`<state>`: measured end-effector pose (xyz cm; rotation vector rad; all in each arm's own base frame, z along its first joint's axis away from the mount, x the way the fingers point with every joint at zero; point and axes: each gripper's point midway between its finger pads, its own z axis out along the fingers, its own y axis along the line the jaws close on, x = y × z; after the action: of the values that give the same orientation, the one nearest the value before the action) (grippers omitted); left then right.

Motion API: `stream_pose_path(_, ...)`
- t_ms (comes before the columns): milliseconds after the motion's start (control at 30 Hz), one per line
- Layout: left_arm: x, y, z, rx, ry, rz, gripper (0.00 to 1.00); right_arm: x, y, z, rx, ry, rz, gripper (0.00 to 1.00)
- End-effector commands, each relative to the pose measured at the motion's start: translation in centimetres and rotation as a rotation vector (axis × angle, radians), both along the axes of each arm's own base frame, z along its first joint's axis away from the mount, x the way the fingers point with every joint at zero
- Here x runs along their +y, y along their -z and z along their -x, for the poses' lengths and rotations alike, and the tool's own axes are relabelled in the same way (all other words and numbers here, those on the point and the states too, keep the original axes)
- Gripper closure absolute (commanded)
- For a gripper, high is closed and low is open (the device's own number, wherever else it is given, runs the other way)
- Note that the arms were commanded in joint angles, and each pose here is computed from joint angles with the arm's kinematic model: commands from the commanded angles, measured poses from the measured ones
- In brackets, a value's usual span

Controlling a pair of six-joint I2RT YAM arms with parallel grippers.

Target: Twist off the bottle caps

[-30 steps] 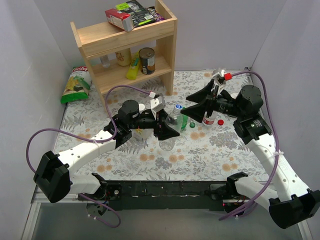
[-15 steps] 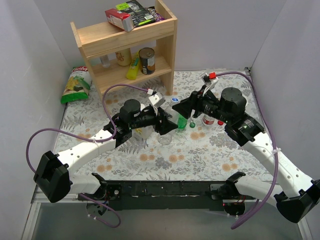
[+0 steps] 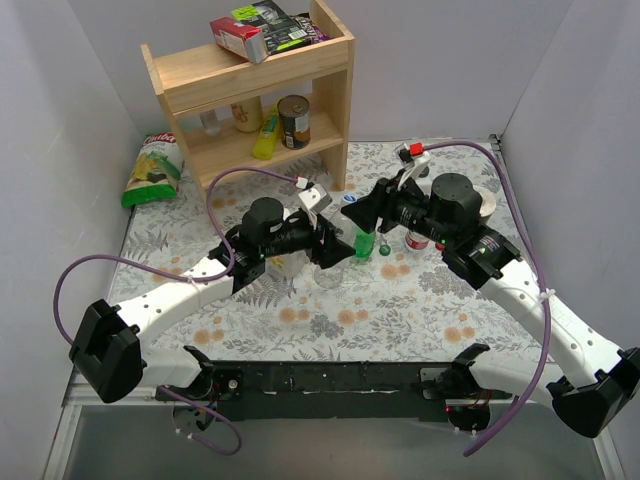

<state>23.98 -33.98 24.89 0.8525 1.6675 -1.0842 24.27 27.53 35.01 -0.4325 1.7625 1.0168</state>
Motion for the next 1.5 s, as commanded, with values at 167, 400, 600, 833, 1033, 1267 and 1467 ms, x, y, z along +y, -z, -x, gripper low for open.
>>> stream_pose_path(167,-0.4,-2.3,-0.4,-0.051,-0.004,0.03,0.64,1.4,-3.4,-0.1,-0.074,-0.046,-0.077,0.44)
stream_pose_path(400,-0.9,-1.1,-0.5,-0.023,0.001,0.002,0.64,1.6,-3.9,0.0,-0.073,-0.058,-0.071,0.44)
stream_pose_path(600,-0.9,-0.9,-0.4,-0.026,0.0,-0.002,0.64,1.8,-3.0,-0.4,-0.051,-0.052,-0.052,0.44)
stream_pose_path(833,-1.1,-1.1,-0.2,-0.032,0.007,-0.002,0.64,1.8,-1.8,-1.1,-0.031,-0.028,-0.026,0.5)
stream_pose_path(1033,-0.9,-1.5,-0.1,-0.048,0.004,0.002,0.64,1.6,-1.1,-1.5,-0.023,-0.004,-0.01,0.74)
stream_pose_path(1267,-0.9,-3.6,2.5,-0.124,0.131,0.063,0.64,0.1,-0.9,-1.2,-0.065,-0.1,-0.029,0.9)
stream_pose_path(1467,-0.3,-6.9,8.4,-0.22,0.418,0.189,0.64,-0.4,-1.9,3.5,-0.179,-0.465,-0.094,0.91)
